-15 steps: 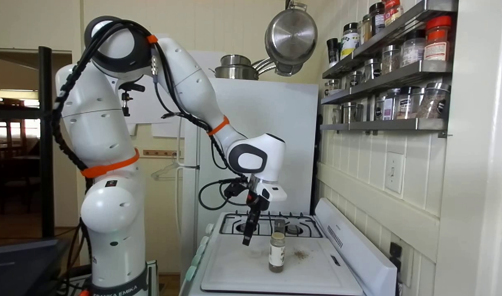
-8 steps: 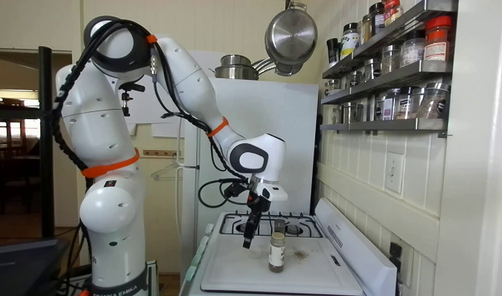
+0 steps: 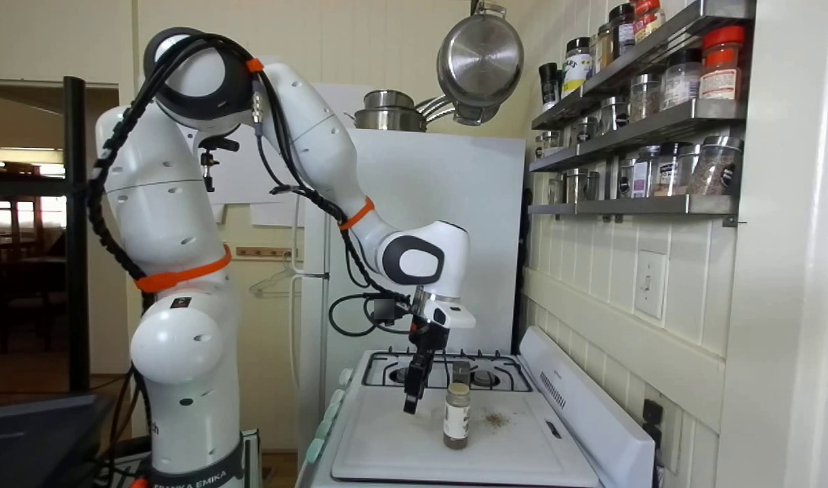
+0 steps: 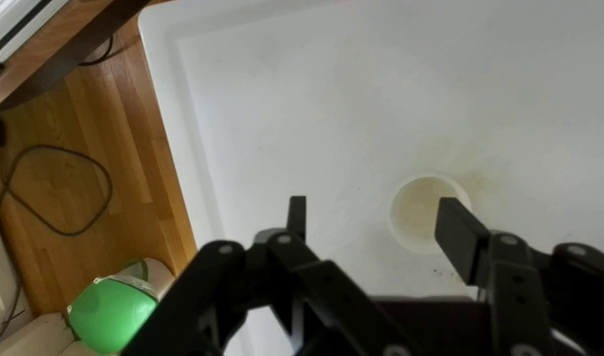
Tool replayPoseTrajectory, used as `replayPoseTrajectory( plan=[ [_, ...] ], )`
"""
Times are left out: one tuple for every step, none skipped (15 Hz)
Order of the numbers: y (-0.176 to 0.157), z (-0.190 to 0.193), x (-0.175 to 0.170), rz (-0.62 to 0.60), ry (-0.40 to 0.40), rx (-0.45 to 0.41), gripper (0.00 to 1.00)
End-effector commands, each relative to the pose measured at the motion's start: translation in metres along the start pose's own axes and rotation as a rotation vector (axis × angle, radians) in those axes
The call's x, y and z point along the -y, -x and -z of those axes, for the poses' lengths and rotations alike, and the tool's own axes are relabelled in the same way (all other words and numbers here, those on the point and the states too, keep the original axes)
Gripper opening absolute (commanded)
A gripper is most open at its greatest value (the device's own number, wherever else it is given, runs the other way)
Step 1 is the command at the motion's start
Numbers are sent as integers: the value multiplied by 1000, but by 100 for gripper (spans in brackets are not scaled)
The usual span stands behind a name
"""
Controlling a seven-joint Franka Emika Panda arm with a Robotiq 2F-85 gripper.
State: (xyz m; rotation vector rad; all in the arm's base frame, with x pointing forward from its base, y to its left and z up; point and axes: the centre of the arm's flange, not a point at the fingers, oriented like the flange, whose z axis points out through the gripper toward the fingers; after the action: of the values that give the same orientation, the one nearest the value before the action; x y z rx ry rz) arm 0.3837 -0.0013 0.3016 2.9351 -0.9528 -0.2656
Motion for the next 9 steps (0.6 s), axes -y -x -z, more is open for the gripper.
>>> replayPoseTrajectory(
  plan=[
    [-6, -3, 5, -13, 40, -35, 71],
    [-7, -4, 6, -10, 42, -33, 70],
    [-7, -5, 6, -10, 47, -31, 71],
    [-8, -6, 7, -9, 51, -30, 71],
    [-8, -7, 7, -7, 55, -27, 70],
    [-8, -8, 7, -5, 57, -24, 68],
    [-7, -9, 7, -4, 61, -21, 67],
    [-7, -10, 7, -4, 64, -19, 66],
    [-7, -11, 7, -4, 66, -17, 67]
  ],
)
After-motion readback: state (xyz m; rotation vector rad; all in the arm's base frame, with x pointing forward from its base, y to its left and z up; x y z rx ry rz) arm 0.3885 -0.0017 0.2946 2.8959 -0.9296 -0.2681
